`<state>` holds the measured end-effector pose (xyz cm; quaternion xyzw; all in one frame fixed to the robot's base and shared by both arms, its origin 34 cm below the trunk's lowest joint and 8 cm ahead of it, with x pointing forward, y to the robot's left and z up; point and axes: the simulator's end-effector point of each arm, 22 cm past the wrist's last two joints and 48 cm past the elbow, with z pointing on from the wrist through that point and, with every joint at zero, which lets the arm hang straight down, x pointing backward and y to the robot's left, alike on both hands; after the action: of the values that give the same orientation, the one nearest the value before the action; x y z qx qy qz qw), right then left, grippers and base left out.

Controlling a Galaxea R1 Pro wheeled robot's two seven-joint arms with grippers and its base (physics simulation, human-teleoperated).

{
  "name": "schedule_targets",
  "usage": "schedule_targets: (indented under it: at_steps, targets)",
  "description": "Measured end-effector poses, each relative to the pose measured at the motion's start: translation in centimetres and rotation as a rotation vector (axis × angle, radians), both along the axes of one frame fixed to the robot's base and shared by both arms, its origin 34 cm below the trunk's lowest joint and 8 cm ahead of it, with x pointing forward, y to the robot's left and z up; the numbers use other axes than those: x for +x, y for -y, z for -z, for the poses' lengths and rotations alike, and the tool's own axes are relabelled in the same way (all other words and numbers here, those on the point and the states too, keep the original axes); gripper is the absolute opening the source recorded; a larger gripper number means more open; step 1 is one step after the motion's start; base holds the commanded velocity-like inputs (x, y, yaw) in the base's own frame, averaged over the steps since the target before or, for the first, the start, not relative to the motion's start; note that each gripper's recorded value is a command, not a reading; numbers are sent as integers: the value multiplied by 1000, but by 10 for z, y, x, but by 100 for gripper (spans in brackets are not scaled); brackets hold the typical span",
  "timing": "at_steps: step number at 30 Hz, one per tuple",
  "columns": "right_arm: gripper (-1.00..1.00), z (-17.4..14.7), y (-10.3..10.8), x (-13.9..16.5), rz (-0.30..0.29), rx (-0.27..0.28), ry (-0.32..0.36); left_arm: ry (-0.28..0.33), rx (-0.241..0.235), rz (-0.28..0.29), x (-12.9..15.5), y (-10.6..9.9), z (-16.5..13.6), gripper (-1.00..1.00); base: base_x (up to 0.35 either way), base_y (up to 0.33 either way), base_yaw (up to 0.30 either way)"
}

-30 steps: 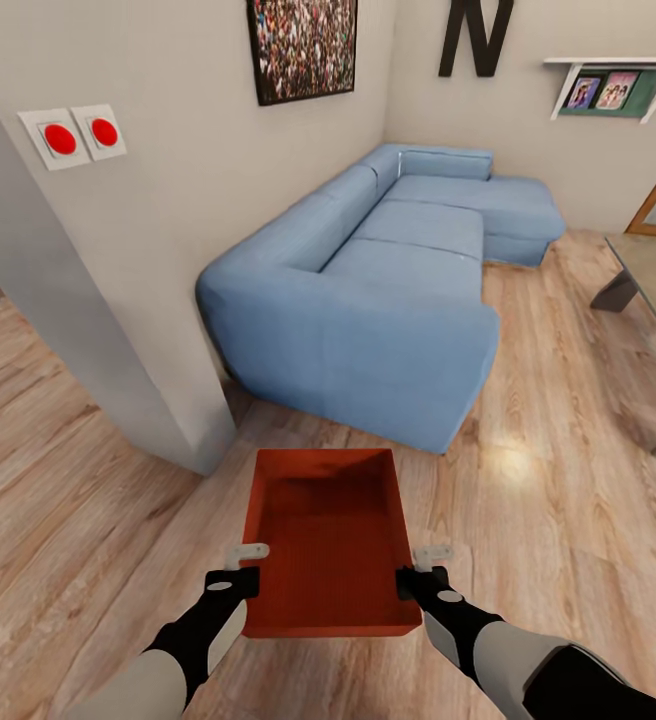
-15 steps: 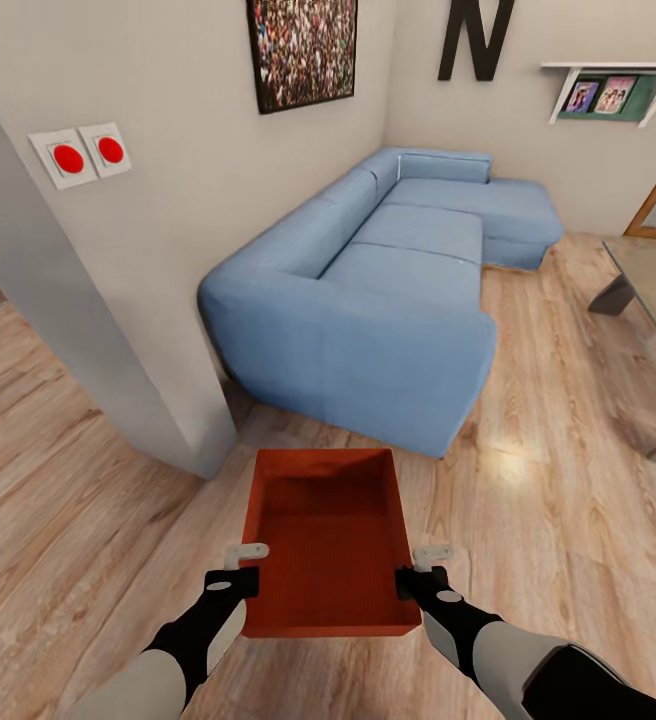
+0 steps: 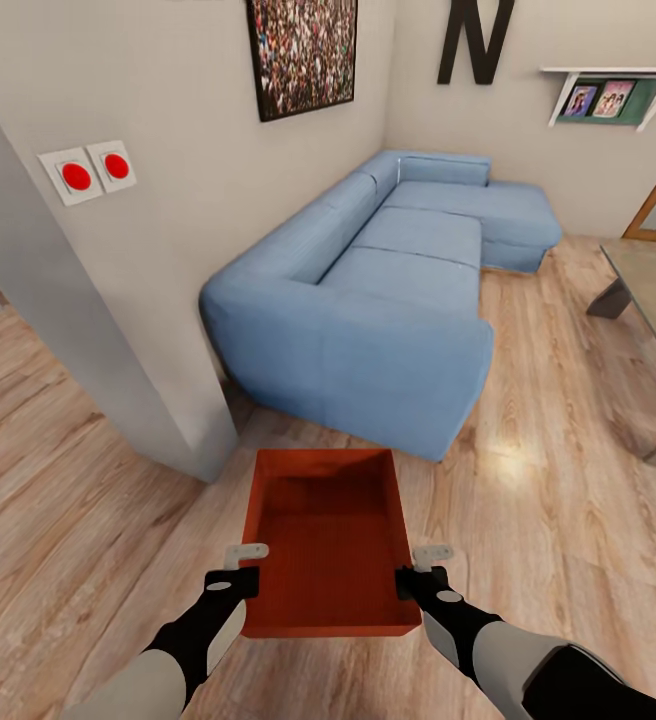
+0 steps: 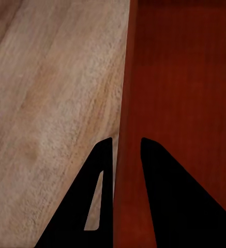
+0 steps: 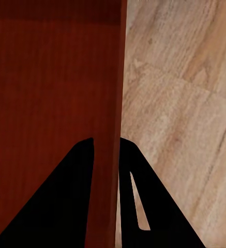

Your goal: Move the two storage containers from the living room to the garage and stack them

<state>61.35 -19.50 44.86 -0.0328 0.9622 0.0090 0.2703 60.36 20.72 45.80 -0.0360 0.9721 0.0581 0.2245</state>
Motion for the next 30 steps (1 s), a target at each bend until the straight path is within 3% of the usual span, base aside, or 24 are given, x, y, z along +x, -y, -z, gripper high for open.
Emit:
schedule_targets:
  at_steps: [30]
  targets:
    - [-100,-50,-1,1,-3,-1,-4,-4,-3,-3,1,-1,-50,-100,0,0,0]
